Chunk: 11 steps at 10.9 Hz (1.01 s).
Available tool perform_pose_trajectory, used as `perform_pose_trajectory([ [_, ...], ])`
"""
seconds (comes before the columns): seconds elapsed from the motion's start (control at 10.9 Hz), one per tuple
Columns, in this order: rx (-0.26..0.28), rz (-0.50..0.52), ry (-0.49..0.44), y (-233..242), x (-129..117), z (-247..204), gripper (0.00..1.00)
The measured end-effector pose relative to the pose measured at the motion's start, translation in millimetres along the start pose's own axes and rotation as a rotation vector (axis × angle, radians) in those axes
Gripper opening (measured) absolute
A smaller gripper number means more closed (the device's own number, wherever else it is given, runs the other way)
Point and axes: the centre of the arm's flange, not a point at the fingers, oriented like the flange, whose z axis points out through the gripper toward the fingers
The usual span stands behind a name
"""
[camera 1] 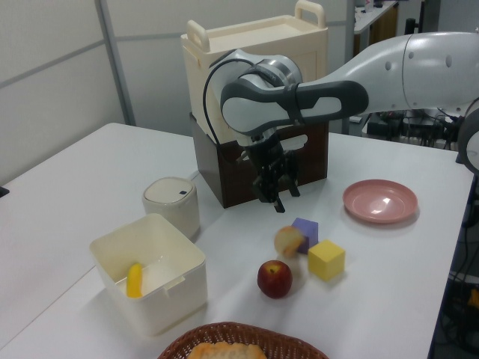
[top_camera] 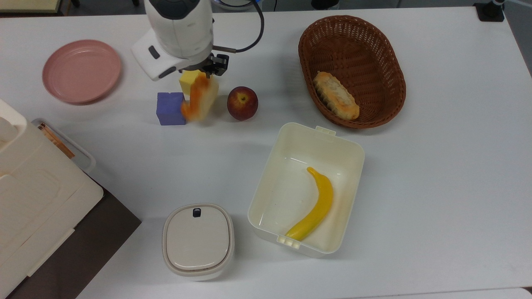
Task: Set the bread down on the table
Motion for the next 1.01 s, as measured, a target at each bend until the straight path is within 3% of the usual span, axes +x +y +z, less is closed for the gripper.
perform_pose_trajectory([
  [0.18,0.009,0.02,0.036,12.8,-0.4,-15.5,0.96],
  [0.28,0.013,0.029,0.062,18.1,-2.2,-27.9,1.0],
  [0.46,0.02,0.038,0.118,29.7,-6.2,-50.7,1.0],
  [1.01,0.021,-0.077,0.26,61.6,-17.1,-89.4,1.0],
])
